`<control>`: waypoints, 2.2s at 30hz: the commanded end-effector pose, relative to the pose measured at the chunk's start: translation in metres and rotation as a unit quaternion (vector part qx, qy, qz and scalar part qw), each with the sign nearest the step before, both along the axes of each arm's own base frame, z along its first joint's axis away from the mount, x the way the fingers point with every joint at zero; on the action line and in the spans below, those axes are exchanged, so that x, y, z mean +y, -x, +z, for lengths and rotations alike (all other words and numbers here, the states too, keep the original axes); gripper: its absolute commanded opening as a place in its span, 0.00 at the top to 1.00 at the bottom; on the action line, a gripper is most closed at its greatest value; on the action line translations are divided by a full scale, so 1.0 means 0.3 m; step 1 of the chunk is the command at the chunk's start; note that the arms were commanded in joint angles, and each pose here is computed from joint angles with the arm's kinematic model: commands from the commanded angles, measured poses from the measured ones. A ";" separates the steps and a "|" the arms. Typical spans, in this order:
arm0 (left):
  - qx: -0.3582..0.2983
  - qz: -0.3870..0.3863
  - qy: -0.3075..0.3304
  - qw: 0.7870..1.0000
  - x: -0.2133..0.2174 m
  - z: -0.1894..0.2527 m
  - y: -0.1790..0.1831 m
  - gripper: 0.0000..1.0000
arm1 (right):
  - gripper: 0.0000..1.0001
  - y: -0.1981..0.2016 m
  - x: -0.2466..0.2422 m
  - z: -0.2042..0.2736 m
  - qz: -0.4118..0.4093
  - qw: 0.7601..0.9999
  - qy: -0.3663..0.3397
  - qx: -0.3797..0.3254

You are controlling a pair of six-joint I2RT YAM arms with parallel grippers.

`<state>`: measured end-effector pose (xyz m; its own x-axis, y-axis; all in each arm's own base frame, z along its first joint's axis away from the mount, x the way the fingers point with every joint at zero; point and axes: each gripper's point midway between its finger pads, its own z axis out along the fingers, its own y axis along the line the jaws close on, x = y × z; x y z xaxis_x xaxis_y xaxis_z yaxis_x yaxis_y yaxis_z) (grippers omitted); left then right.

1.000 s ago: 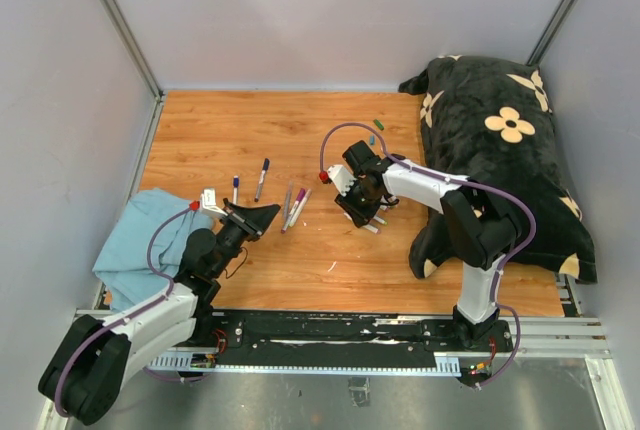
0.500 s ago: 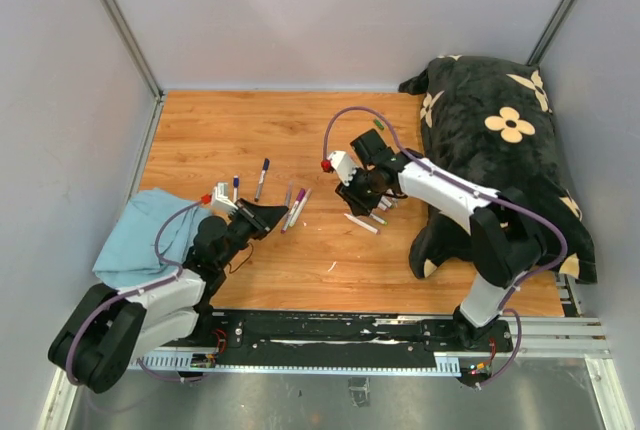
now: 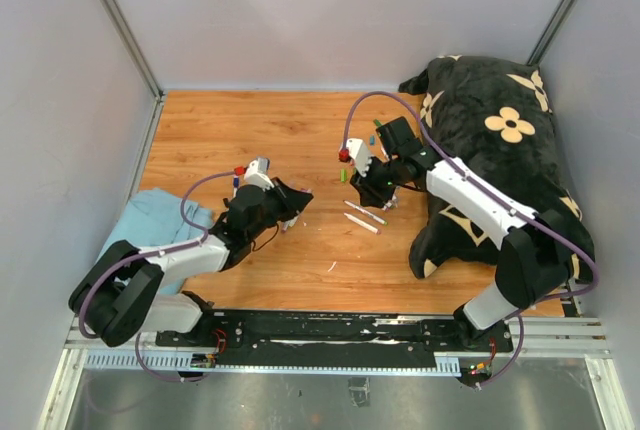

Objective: Open the pen caps
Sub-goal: Place the pen cap at the center of the board.

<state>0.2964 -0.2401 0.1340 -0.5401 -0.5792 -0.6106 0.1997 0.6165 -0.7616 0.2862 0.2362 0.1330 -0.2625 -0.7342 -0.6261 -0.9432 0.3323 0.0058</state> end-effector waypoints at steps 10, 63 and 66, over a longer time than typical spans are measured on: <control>0.062 0.025 -0.189 0.980 -0.032 -0.140 -0.170 1.00 | 0.61 0.006 -0.055 0.037 -0.002 1.000 -0.026 0.007; -0.069 -0.033 -0.243 0.967 -0.017 0.031 -0.147 0.59 | 0.59 0.007 -0.067 0.051 -0.005 0.998 -0.052 0.020; -0.068 -0.016 -0.261 0.963 0.031 0.015 -0.131 0.54 | 0.59 0.007 -0.067 0.051 -0.004 0.998 -0.052 0.020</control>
<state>0.3380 -0.2485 0.1420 -0.4931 -0.1969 -0.8474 0.3229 0.8631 -0.3884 0.2854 0.2247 0.1456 -0.2829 -0.6753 -0.6811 -0.9424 0.3278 0.0663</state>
